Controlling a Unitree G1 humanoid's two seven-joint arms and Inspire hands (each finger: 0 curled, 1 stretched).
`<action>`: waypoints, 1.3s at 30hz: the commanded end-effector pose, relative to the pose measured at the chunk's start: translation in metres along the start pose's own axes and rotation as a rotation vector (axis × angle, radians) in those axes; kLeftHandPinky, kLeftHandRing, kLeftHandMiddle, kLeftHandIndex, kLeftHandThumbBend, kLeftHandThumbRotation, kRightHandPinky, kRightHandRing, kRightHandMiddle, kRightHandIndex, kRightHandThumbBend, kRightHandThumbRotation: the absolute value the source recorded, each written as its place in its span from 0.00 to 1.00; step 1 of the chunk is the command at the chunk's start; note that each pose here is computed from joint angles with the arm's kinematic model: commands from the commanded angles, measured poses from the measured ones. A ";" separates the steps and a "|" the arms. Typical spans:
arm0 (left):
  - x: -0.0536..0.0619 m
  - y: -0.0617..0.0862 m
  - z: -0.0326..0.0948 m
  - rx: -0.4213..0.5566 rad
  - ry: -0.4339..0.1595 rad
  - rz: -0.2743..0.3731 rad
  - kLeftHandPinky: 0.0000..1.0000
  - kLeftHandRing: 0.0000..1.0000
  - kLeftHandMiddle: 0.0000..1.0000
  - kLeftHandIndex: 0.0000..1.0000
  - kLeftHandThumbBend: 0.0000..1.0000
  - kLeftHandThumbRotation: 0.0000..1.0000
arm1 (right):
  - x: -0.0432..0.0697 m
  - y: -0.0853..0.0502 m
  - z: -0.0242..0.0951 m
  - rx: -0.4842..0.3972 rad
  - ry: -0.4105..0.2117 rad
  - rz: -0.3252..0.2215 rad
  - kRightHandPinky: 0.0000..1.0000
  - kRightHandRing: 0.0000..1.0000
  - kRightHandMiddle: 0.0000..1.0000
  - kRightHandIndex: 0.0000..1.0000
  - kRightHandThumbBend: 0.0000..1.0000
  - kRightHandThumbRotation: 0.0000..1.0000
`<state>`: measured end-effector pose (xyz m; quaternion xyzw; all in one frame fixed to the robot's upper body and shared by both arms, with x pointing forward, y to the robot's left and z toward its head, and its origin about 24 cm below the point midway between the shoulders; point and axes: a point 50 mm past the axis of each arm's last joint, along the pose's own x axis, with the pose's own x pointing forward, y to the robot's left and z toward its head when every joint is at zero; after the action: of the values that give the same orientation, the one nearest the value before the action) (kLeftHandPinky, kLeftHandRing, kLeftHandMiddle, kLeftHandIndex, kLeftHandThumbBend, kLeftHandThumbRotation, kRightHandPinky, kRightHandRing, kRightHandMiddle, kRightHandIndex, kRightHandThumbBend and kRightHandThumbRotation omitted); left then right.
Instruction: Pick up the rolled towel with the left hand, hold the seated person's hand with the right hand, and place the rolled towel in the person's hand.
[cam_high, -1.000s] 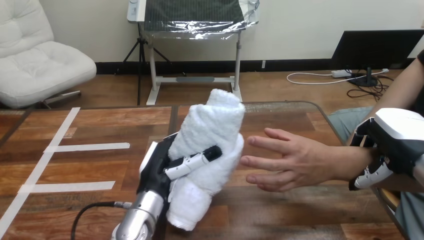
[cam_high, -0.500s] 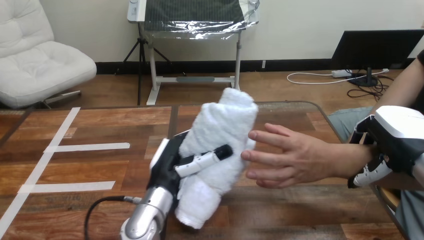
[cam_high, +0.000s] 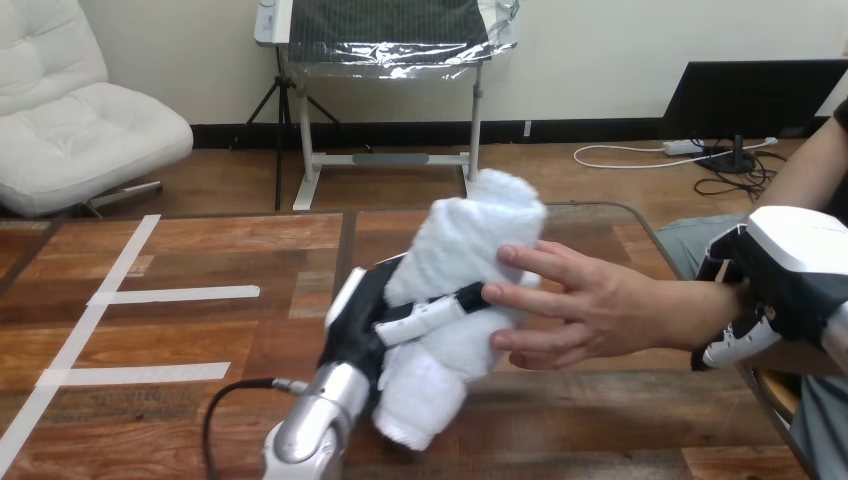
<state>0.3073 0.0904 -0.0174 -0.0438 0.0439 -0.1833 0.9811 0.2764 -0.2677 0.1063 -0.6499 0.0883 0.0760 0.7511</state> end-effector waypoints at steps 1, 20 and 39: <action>0.030 -0.022 0.040 0.049 -0.114 -0.093 0.45 0.45 0.48 0.53 0.95 0.30 | 0.004 -0.025 0.010 0.038 -0.036 -0.111 0.32 0.39 0.47 0.49 0.83 0.00; 0.039 -0.066 0.041 0.040 -0.097 -0.224 0.46 0.46 0.48 0.53 0.97 0.33 | 0.004 -0.022 0.007 0.035 -0.034 -0.102 0.39 0.45 0.51 0.50 0.81 0.00; 0.037 -0.085 0.039 0.005 -0.101 -0.279 0.45 0.45 0.47 0.51 1.00 0.35 | 0.002 -0.019 0.006 0.038 -0.022 -0.094 0.32 0.39 0.47 0.49 0.81 0.00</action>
<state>0.3125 0.0548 -0.0062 -0.0405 0.0428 -0.2315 0.9710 0.2794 -0.2671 0.1121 -0.6457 0.0794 0.0670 0.7565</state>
